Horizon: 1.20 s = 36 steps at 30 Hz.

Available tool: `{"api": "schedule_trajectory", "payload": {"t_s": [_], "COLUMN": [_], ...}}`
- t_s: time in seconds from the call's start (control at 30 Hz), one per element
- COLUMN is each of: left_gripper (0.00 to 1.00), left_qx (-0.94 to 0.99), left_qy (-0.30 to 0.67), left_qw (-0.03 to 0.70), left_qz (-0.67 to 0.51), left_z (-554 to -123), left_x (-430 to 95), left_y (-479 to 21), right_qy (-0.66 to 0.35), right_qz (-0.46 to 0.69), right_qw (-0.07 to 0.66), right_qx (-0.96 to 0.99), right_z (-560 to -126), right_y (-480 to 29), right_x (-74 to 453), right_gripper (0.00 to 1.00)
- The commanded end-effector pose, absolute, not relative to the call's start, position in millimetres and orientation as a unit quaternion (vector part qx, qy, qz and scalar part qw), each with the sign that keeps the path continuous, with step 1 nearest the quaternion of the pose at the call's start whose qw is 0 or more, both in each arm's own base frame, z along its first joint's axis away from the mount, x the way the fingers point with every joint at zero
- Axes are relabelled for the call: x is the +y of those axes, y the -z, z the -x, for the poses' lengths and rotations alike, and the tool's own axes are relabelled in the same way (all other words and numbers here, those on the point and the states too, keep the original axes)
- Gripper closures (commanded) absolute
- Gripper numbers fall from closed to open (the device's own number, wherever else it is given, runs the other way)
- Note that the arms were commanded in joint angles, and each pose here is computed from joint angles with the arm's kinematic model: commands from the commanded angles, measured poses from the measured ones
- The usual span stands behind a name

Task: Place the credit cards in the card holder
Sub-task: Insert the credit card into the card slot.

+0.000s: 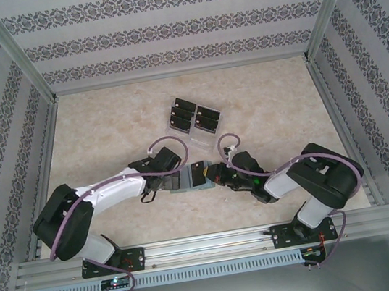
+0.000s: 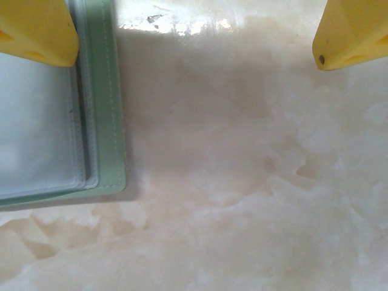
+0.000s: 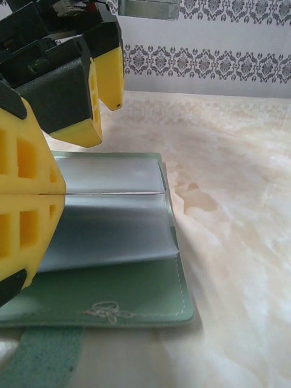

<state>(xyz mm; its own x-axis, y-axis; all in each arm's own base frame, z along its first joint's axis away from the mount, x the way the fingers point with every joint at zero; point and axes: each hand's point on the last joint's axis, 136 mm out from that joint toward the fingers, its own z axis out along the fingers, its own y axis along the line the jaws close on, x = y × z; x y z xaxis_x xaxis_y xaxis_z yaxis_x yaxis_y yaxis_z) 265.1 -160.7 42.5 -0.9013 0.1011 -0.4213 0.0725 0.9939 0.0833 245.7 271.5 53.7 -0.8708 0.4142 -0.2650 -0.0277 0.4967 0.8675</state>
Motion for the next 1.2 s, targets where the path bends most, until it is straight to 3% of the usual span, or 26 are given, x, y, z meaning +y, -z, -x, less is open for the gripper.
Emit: {"api": "schedule_trajectory", "payload": {"t_s": [0.0, 0.23, 0.5, 1.17], "left_gripper": [0.0, 0.0, 0.0, 0.0], "left_qx": [0.971, 0.97, 0.967, 0.972], "left_qy": [-0.029, -0.052, -0.127, -0.111], "left_qw": [0.223, 0.206, 0.184, 0.186], "left_qz": [-0.077, -0.118, -0.118, -0.094], "left_z": [-268, -269, -260, -252], "left_x": [-173, -185, -155, -152], "left_y": [-55, -40, -27, -17], "right_qy": [-0.479, -0.478, -0.474, -0.528], "right_qz": [-0.102, -0.108, -0.12, -0.095], "right_qw": [0.228, 0.218, 0.214, 0.208], "right_qx": [0.841, 0.844, 0.846, 0.818], "right_z": [-244, -244, -242, -247], "right_y": [-55, -42, -31, -63], "right_x": [271, 272, 266, 290], "right_gripper": [1.0, 1.0, 1.0, 1.0]}}
